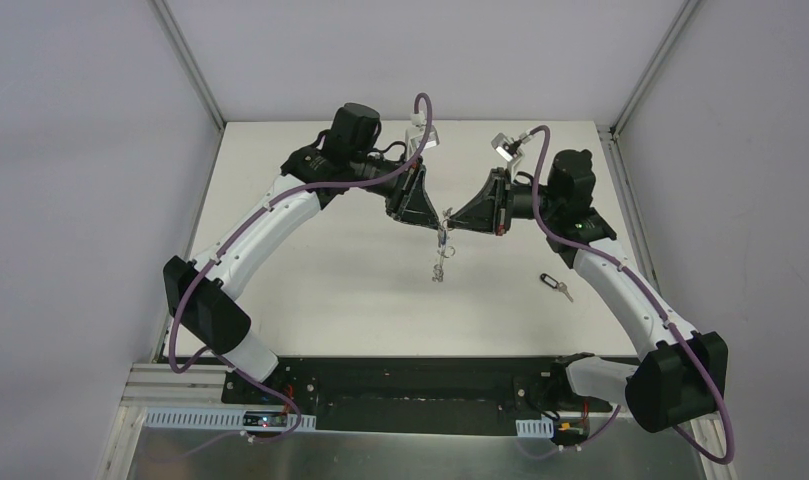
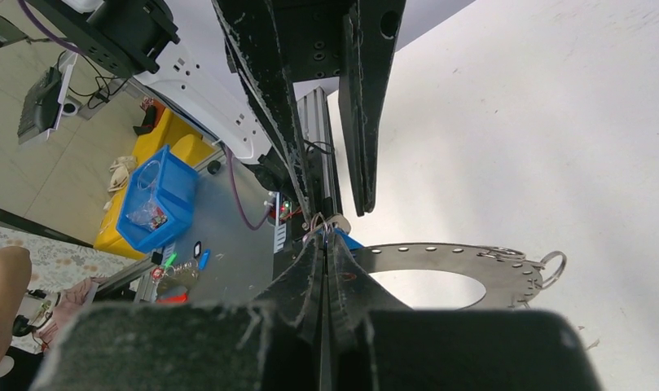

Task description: Put the keys on the keyring

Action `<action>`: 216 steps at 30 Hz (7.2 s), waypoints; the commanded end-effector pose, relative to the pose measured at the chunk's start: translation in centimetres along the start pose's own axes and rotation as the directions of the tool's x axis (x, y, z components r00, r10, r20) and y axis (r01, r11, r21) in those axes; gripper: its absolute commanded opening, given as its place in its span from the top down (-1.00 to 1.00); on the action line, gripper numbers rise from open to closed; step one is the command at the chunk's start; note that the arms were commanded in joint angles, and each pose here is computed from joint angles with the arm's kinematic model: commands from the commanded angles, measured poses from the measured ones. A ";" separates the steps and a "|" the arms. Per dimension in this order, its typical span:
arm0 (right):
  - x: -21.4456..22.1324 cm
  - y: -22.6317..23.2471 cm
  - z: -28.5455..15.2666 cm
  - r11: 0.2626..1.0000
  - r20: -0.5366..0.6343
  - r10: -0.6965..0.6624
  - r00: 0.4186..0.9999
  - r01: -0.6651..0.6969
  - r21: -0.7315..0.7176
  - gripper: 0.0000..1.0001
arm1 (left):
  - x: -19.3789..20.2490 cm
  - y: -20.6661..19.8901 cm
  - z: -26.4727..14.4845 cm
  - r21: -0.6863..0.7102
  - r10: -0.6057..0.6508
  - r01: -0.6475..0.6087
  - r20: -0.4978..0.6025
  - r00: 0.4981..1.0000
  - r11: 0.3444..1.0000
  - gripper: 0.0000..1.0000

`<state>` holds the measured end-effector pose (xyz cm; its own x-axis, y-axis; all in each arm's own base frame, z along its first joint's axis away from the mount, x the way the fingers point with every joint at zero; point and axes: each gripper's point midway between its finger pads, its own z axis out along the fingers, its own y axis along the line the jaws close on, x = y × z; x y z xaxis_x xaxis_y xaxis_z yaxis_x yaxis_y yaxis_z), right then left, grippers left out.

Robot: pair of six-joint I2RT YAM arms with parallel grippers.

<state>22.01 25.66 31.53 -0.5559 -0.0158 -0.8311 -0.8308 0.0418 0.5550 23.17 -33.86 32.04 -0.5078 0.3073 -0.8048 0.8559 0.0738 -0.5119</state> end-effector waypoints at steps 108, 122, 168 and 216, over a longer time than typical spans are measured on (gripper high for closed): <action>-1.2 0.7 -1.6 0.979 -0.034 -0.172 0.984 0.175 0.105 0.12 | 2.6 -0.8 -0.3 -0.132 -0.089 0.048 -0.327 0.941 0.990 1.00; 0.7 0.6 0.1 0.987 -0.070 -0.150 0.986 0.154 0.049 0.10 | 2.5 -2.2 1.2 -0.080 -0.099 0.076 -0.349 0.932 0.994 1.00; -1.8 1.3 0.4 0.998 0.016 -0.054 0.998 0.055 -0.013 1.00 | 0.4 -2.9 0.8 0.006 -0.001 0.002 -0.212 0.977 1.000 0.59; 0.3 0.5 1.2 0.995 -0.047 -0.098 0.994 0.099 0.014 0.11 | 2.8 -2.4 1.1 -0.031 -0.137 0.136 -0.388 0.912 0.990 1.00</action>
<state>21.46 26.36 29.87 -0.5394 -0.0783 -0.8384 -0.8414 0.0897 0.5329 20.38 -33.71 29.84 -0.5542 0.6380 -0.5347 0.7843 0.1849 -0.5922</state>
